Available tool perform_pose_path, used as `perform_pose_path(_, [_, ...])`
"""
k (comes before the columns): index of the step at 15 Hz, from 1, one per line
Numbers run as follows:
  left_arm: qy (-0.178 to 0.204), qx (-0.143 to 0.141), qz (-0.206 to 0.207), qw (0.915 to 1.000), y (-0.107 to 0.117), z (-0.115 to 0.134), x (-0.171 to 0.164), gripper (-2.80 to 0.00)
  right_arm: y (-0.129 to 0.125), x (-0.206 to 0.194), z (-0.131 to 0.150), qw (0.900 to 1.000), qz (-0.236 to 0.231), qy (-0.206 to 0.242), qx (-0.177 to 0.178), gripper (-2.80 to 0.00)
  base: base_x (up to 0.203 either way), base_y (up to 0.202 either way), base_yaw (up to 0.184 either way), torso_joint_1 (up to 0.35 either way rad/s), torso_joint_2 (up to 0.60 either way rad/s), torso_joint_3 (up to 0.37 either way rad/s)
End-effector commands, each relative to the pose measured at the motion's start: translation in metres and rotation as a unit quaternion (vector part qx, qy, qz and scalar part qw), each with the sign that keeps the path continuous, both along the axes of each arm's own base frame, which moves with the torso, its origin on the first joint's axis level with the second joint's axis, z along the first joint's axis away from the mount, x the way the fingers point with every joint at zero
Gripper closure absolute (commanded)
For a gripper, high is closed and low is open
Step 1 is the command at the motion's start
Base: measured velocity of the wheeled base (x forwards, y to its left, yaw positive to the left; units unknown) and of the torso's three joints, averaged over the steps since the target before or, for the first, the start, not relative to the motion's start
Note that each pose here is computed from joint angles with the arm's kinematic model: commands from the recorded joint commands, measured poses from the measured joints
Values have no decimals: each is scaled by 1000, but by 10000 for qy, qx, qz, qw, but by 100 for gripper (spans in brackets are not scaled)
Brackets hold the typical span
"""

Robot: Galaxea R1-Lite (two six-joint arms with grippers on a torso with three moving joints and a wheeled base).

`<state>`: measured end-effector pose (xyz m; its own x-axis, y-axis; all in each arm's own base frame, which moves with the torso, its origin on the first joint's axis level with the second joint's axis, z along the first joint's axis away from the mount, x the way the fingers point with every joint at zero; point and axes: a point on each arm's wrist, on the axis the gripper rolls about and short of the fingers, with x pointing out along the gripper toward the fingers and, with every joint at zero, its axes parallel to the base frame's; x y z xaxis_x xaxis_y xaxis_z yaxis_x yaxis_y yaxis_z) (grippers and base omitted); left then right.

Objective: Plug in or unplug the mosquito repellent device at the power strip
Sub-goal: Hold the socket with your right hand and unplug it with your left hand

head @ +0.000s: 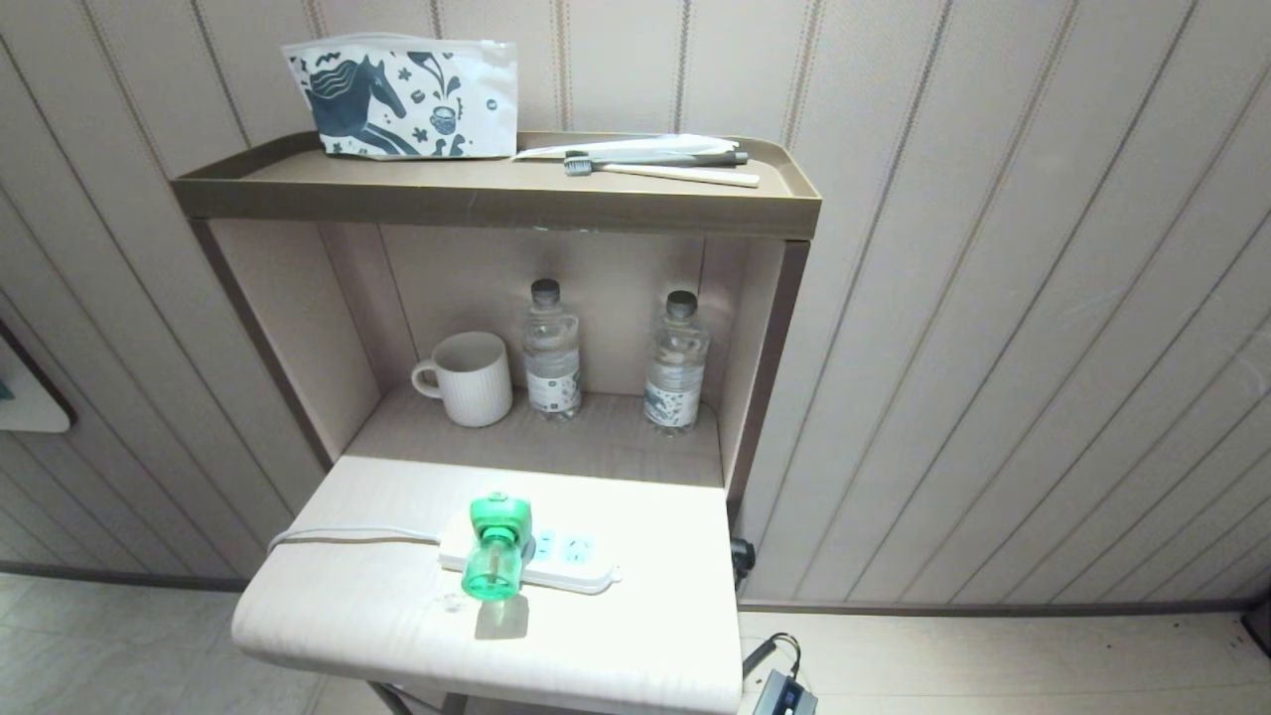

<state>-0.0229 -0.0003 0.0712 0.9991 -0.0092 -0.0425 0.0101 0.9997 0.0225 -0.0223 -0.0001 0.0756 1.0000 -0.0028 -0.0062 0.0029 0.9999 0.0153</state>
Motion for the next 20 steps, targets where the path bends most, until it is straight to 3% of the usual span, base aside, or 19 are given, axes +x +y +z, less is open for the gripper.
perform_pose_path(1, [2, 0, 7, 10000, 0, 0, 0, 0, 0, 0, 0, 10000, -2, 7, 0, 0, 0, 0, 0, 0, 0, 0])
perform_pose_path(5, [-82, 108, 9, 9999, 0, 7, -2, 0, 0, 0, 0, 10000, -2, 7, 0, 0, 0, 0, 0, 0, 0, 0])
perform_pose_path(6, [-251, 159, 14, 9996, 0, 25, -6, 0, 0, 0, 0, 10000, -2, 7, 0, 0, 0, 0, 0, 0, 0, 0])
perform_pose_path(8, [-695, 200, 13, 9974, 0, 83, -19, 0, 0, 0, 0, 10000, -2, 7, 0, 0, 0, 0, 0, 0, 0, 0])
perform_pose_path(9, [-688, 200, 5, 9974, 0, 111, -18, 0, 0, 0, 0, 10000, -2, 7, 0, 0, 0, 0, 0, 0, 0, 0])
perform_pose_path(12, [-332, 19, -15, 9994, 0, 161, 4, 0, 0, 0, 0, 10000, -2, 7, 0, 0, 0, 0, 0, 0, 0, 0])
perform_pose_path(15, [394, -649, 9, 9971, 0, 212, 50, 0, 0, 0, 0, 10000, -2, 7, 0, 0, 0, 0, 0, 0, 0, 0])
perform_pose_path(17, [1356, -1138, -169, 9841, -3, 245, 76, 0, 0, 0, 0, 10000, -2, 7, 0, 0, 0, 0, 0, 0, 0, 0])
perform_pose_path(19, [2892, -1315, -715, 9455, -13, 247, 87, 0, 0, 0, 0, 10000, -2, 7, 0, 0, 0, 0, 0, 0, 0, 0])
perform_pose_path(20, [3364, -1330, -1110, 9256, -23, 245, 95, 0, 0, 0, 0, 10000, -2, 7, 0, 0, 0, 0, 0, 0, 0, 0])
